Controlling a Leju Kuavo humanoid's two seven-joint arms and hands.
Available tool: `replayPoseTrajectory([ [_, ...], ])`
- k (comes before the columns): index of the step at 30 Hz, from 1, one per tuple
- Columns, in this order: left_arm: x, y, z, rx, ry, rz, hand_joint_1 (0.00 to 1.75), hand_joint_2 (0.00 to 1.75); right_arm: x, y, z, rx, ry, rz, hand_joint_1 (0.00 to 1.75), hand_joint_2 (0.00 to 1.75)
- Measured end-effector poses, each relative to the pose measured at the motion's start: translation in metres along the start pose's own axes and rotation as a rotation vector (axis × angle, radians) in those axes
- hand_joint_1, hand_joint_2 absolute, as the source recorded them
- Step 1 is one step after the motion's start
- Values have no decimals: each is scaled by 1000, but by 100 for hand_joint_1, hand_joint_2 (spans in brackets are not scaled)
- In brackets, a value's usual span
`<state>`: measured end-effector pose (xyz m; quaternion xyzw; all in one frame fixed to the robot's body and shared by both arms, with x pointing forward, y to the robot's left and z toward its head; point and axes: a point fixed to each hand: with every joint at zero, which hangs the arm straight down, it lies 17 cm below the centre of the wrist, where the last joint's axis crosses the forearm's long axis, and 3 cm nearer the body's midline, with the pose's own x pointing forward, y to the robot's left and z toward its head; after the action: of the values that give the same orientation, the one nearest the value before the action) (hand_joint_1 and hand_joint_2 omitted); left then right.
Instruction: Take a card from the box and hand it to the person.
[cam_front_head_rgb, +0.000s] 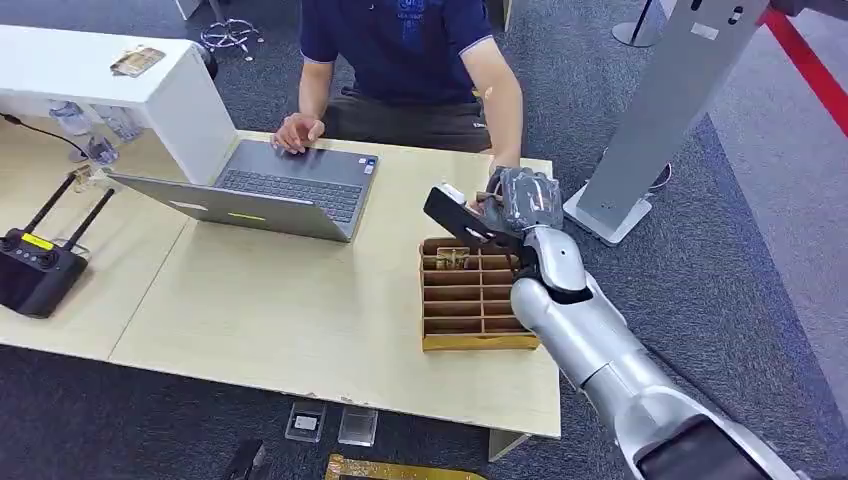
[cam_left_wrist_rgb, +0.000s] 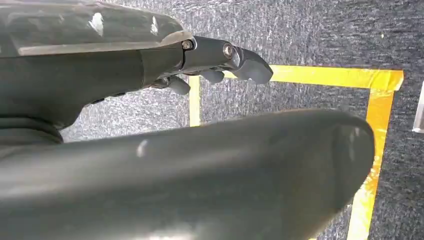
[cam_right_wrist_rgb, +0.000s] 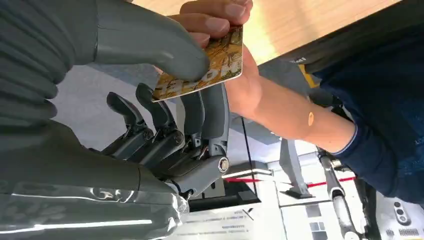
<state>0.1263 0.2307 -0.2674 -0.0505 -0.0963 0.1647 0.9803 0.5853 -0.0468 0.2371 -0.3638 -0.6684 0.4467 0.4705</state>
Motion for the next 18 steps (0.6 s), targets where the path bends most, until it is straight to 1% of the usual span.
replayPoseTrajectory([
  [2, 0, 1, 0, 2, 1, 0, 0, 0, 2, -1, 0, -11, -11, -2, 157, 175],
  [4, -3, 3, 0, 5, 4, 11, 0, 0, 8, -10, -1, -67, -45, -18, 157, 175],
  [6, -8, 5, 0, 10, 6, 13, 0, 0, 11, -15, -2, -90, -48, -25, 157, 175],
  [18, -12, 10, 0, 16, 8, 15, 0, 0, 7, -17, -2, -88, -25, -23, 157, 175],
])
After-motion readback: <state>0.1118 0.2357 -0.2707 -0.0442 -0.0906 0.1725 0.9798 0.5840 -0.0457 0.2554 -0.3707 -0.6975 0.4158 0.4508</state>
